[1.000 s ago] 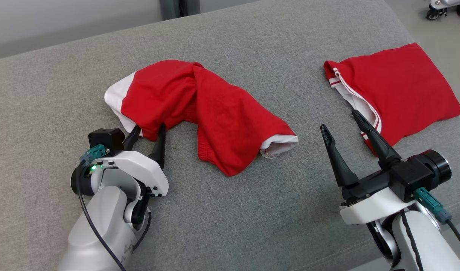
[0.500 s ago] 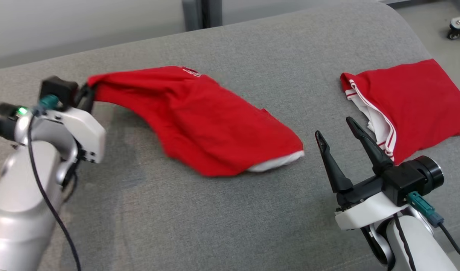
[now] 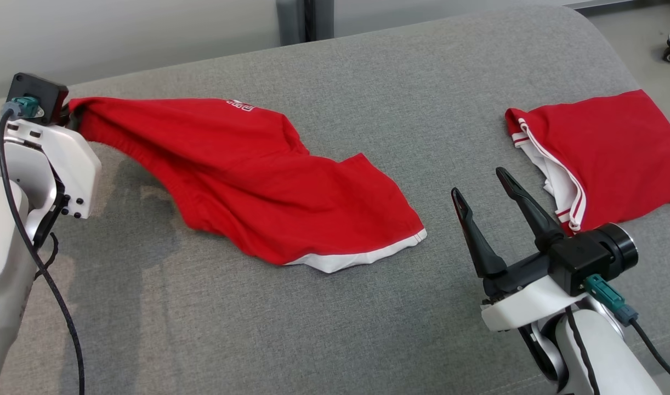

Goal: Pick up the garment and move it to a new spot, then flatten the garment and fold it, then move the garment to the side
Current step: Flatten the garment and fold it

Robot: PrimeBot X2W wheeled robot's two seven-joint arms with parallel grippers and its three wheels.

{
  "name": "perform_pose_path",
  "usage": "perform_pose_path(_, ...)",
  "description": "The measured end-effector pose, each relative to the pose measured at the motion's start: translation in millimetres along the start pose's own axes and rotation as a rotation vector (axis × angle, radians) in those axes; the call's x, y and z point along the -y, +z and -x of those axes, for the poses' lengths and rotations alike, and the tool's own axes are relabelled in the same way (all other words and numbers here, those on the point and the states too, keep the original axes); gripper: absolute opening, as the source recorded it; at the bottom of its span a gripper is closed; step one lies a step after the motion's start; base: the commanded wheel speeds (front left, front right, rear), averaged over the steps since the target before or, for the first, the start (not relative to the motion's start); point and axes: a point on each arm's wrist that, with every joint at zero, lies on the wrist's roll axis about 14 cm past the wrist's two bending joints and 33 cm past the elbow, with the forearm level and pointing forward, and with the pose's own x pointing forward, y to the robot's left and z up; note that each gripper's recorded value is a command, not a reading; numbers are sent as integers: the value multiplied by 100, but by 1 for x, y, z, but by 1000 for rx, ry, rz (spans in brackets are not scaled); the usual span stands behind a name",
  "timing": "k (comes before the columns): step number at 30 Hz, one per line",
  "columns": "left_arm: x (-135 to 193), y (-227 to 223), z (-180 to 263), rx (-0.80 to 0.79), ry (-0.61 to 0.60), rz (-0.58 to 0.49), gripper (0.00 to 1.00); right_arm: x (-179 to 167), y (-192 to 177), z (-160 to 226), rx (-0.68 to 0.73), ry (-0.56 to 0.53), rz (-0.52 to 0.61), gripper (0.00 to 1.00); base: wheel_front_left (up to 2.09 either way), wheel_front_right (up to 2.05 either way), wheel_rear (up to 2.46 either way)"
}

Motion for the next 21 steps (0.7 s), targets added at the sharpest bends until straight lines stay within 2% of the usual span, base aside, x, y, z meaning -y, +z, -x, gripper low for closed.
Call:
perform_pose_path(6, -10, 16, 3, 92, 80, 106, 100, -3, 0, -5, 4, 11, 1, 100, 0, 0, 0)
perform_pose_path(12, -35, 48, 24, 297, 171, 283, 100, -11, 3, -10, 16, 38, 2, 100, 0, 0, 0)
perform_pose_path(17, -44, 46, 47, 402, 237, 370, 100, -15, 5, -13, 26, 55, 2, 100, 0, 0, 0)
perform_pose_path(21, -38, 34, 74, 489, 273, 497, 100, -22, 8, -14, 36, 80, 4, 100, 0, 0, 0)
